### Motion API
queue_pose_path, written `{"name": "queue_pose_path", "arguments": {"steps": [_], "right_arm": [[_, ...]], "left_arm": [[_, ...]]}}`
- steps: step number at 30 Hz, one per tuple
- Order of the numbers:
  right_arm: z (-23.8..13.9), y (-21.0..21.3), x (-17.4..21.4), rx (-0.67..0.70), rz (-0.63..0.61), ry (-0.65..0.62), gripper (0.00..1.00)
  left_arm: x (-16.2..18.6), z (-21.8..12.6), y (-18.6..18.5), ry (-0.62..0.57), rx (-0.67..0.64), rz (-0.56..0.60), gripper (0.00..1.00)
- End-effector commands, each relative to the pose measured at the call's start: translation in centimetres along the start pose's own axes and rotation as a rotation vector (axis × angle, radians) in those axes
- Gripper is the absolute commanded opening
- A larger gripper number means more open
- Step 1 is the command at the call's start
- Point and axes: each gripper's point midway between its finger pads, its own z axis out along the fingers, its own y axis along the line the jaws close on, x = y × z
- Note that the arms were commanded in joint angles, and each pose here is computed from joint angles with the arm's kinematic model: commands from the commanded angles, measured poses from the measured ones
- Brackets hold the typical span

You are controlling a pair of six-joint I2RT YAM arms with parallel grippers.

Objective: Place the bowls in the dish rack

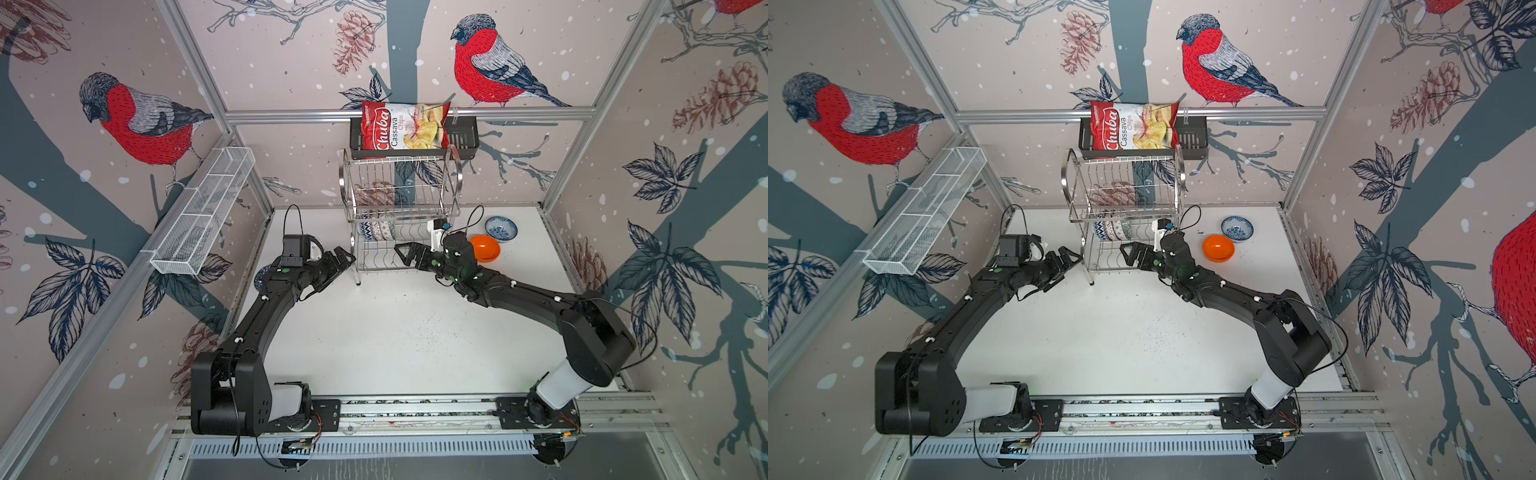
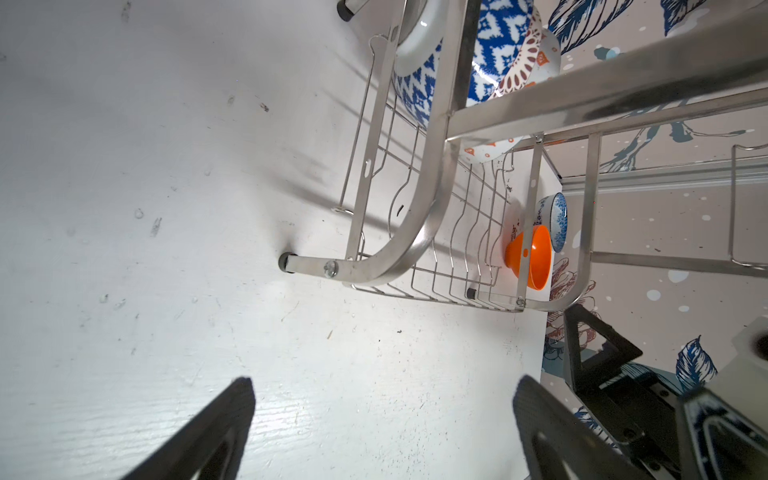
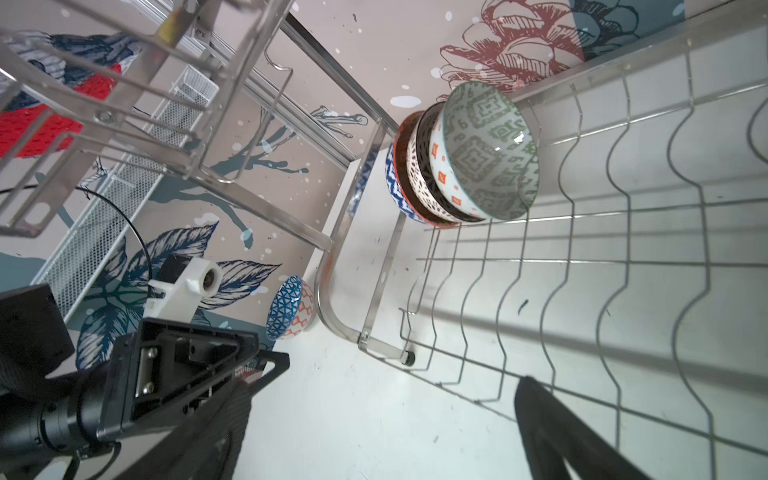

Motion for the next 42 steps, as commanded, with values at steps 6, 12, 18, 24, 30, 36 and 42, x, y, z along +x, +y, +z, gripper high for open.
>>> {"name": "queue_pose_path", "arguments": {"steps": [6,12,18,24,30,36,42], "right_arm": [[-2.4,-2.3,1.6,0.178,-0.090,0.045,0.99],[-5.3,-3.1,2.3,0.209,-0.052,0.001,1.00],[-6.9,-3.9,2.5,0.233,-0.019,0.000,1.00],[-7.8,-4.3,3.6,0.214,-0.014,0.040,1.00],[-7.9,-4.4,2.8,0.216,-0.066,0.017,1.00],[-7.0,-4.1,3.2,0.226,-0.104,0.040,1.00],[-6.4,-3.8,3.7,0.238,-0.123,0.062,0.99]], "left_arm": [[-2.2,-2.4,2.8,-0.061,-0.176,-0.084,0.97],[-3.8,-3.8,5.4,-0.068,-0.316,-0.091,0.97],[-3.8,-4.3,7.4,-0.031,-0.439,-0.080,0.97],[-4.6,-5.4,11.6,-0.024,-0.687,-0.069,0.97],[-7.2,-5.2,14.1,-0.049,-0.780,-0.037,0.97],[-10.9,-5.2,16.1,-0.065,-0.882,0.027,0.92],[-13.1,-3.0,17.7,-0.048,-0.922,0.082,0.81]]}}
